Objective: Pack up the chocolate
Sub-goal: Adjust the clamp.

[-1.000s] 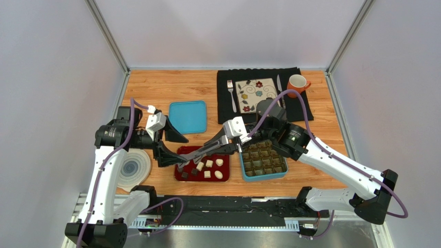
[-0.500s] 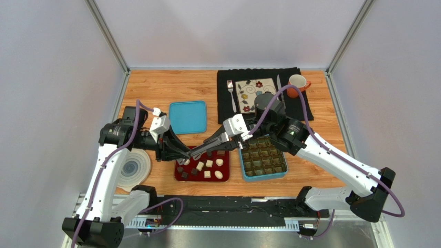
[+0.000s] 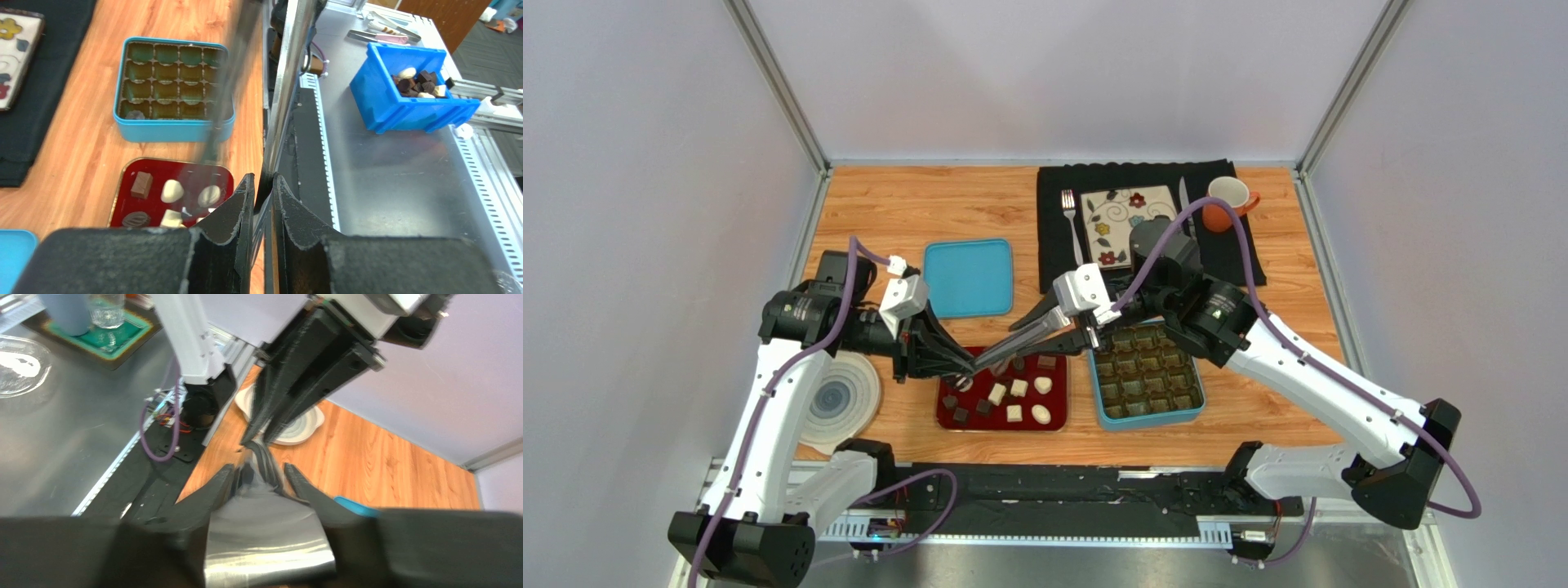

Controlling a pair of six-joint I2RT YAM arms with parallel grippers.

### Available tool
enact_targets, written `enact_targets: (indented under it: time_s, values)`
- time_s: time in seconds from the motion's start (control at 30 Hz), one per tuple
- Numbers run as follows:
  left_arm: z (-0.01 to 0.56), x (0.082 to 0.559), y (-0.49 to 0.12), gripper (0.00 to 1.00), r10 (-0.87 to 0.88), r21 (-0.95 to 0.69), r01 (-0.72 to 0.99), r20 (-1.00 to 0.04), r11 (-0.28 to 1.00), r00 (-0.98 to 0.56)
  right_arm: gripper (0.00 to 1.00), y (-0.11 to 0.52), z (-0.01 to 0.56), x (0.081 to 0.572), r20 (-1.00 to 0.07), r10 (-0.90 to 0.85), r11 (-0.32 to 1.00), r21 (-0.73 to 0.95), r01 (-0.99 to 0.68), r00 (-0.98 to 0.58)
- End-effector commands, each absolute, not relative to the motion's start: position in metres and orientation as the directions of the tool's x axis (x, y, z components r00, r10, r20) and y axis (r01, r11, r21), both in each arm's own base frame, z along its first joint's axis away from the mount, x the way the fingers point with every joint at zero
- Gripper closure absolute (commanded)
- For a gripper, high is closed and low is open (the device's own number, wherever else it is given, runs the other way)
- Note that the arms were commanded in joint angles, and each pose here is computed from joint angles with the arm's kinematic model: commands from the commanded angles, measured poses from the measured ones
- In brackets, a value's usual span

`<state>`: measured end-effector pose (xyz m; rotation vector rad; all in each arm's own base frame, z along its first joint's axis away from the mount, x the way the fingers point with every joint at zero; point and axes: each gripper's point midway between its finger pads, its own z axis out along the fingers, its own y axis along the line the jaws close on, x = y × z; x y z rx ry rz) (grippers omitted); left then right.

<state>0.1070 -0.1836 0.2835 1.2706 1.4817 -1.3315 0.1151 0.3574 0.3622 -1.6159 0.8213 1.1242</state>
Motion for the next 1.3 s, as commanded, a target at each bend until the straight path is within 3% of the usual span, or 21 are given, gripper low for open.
enact_targets:
  time_s: [0.0,0.03,0.3,0.47,0.7,0.9,1.1,1.27]
  values:
    - [0.290,0.086,-0.184,0.88,0.164,-0.355,0.933,-0.926,-0.063,-0.341,0.22,0.359,0.413,0.145,-0.858,0.099,-0.085,-0.512,-0.855,0.504]
    - [0.293,0.087,-0.184,0.90,0.162,-0.350,0.935,-0.928,-0.064,-0.336,0.01,0.358,0.412,0.147,-0.862,0.089,-0.075,-0.506,-0.859,0.499]
    - [0.303,0.090,-0.185,0.97,0.146,-0.330,0.941,-0.937,-0.073,-0.318,0.00,0.334,0.401,0.182,-0.905,-0.022,0.169,-0.423,-0.890,0.426]
    - [0.303,0.091,-0.186,0.99,0.144,-0.341,0.937,-0.934,-0.073,-0.328,0.00,0.309,0.390,0.178,-0.932,-0.016,0.221,-0.356,-0.908,0.362]
    - [0.312,0.090,-0.187,1.00,0.127,-0.344,0.935,-0.934,-0.080,-0.333,0.00,0.305,0.346,0.154,-0.985,-0.006,0.002,-0.173,-0.985,0.173]
    - [0.326,0.090,-0.190,1.00,0.079,-0.382,0.917,-0.924,-0.113,-0.375,0.00,0.328,0.360,0.154,-0.980,0.143,-0.045,-0.149,-0.988,0.141]
    - [0.328,0.090,-0.191,1.00,0.052,-0.419,0.896,-0.908,-0.148,-0.416,0.00,0.351,0.380,0.169,-0.947,0.288,0.031,-0.139,-0.990,0.142]
    - [0.329,0.089,-0.191,1.00,0.048,-0.421,0.890,-0.906,-0.176,-0.420,0.00,0.367,0.389,0.171,-0.930,0.358,-0.010,-0.089,-0.996,0.080]
